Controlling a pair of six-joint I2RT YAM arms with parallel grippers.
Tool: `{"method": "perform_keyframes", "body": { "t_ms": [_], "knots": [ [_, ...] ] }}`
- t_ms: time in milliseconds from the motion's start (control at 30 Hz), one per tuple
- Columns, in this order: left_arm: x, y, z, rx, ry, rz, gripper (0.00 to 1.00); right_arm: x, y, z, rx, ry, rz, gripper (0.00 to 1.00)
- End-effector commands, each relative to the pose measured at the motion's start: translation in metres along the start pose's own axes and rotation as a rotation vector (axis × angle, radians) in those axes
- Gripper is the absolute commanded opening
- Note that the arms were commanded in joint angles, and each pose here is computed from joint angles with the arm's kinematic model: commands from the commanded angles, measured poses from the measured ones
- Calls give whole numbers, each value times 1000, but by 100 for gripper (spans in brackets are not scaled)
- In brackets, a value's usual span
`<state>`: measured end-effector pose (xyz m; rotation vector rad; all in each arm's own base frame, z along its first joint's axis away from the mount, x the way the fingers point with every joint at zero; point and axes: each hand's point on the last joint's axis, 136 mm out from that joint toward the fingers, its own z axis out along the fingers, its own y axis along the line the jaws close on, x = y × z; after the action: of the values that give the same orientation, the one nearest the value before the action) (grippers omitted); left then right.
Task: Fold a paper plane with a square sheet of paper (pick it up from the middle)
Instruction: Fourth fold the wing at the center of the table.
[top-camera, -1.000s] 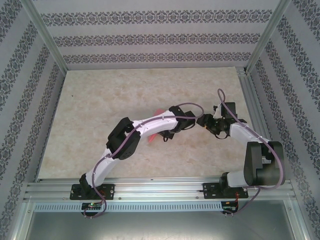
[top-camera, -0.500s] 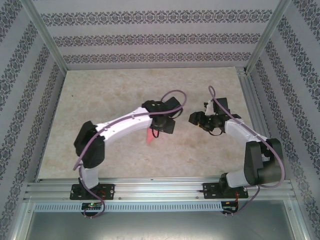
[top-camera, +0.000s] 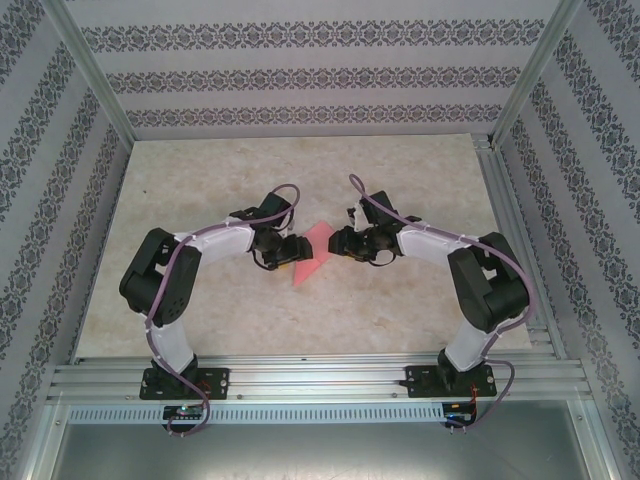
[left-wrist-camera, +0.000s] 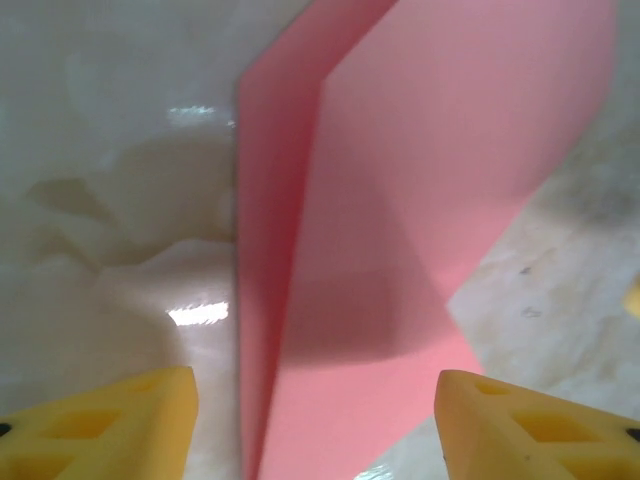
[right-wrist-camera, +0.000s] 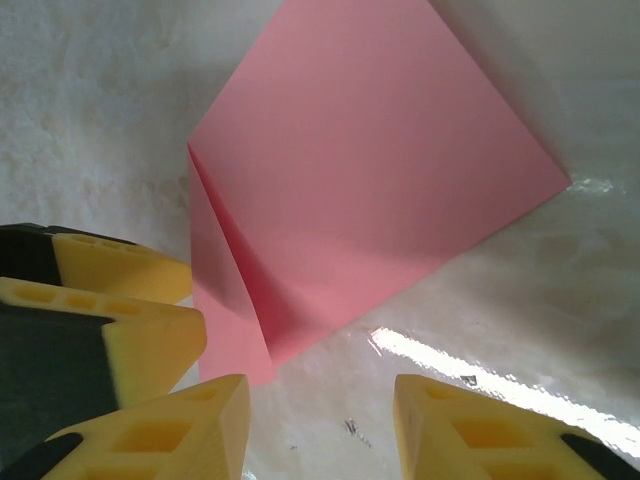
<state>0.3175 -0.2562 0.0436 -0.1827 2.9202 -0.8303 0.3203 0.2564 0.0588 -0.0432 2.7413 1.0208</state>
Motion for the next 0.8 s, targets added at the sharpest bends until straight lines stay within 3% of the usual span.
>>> {"method": "perform_keyframes", "body": {
  "t_ms": [0,300,533,767],
  "knots": [
    [-22,-14,-1,123,-34,8,63,-13,8,8,-6,-24,-4,41],
    [-14,-15,9,186,22,-19,59,-16,-1,20,45,-6,7,41],
    [-8,-21,8,218,31,-28,39,-16,-2,23,38,15,-5,41],
    [-2,-33,4,247,35,-41,30,-18,-2,22,15,23,-11,41]
  ]
}}
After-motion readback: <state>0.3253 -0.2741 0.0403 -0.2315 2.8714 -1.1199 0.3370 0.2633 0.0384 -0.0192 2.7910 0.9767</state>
